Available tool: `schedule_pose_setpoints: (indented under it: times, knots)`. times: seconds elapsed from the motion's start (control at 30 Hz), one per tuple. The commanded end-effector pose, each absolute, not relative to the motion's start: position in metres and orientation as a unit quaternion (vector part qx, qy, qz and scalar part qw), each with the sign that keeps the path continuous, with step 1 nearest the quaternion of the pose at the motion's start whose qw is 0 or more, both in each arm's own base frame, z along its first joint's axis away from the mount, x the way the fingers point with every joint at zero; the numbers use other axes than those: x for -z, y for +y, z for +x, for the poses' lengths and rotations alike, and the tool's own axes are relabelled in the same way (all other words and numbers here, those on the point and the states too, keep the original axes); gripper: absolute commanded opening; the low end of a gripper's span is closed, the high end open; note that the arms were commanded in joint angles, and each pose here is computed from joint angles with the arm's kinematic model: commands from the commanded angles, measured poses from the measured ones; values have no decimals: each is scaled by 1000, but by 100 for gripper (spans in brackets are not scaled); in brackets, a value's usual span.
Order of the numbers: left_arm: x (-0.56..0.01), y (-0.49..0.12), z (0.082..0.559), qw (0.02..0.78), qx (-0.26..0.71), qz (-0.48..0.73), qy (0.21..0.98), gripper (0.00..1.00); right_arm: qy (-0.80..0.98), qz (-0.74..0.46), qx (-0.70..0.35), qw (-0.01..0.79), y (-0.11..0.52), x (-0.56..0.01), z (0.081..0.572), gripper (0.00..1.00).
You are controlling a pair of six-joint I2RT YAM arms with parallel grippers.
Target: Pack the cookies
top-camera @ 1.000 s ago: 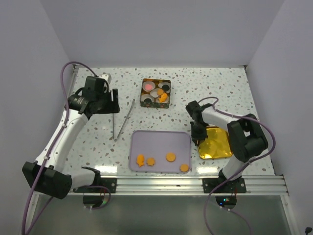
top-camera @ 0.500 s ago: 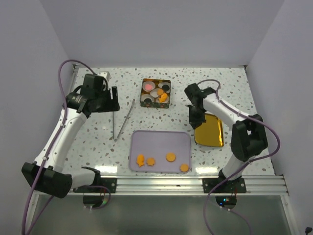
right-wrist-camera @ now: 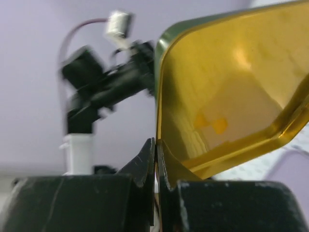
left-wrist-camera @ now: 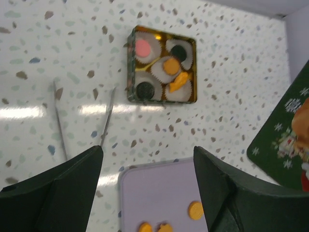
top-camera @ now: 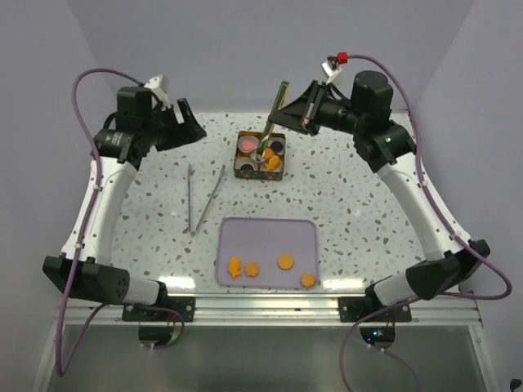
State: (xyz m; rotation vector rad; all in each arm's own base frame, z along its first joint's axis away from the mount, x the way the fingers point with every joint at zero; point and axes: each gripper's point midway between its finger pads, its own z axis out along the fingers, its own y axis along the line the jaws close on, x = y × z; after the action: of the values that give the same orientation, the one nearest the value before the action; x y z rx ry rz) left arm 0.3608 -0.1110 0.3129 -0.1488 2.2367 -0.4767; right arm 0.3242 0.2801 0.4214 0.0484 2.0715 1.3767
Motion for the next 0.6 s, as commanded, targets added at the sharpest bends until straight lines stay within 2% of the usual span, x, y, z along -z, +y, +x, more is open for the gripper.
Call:
schedule_pose_setpoints:
  times: [0.0, 0.03, 0.2, 0.27, 0.3, 0.57]
  knots:
    - [-365, -123, 371, 465, 333, -47, 819, 82, 621, -66, -732, 272, 304, -513, 279, 0]
    - [-370, -110, 374, 470, 357, -75, 804, 83, 603, -49, -760, 238, 303, -524, 272, 0]
    - [-387, -127, 360, 449, 502, -52, 738, 84, 498, -83, -838, 208, 287, -556, 242, 0]
    - [-385, -135, 347, 439, 543, -47, 714, 88, 478, -82, -851, 202, 284, -559, 240, 0]
    - [-406, -138, 344, 462, 566, -33, 682, 89, 457, -82, -863, 197, 279, -563, 236, 0]
    - [-420, -143, 318, 468, 643, -24, 606, 91, 397, -70, -899, 171, 267, -570, 237, 0]
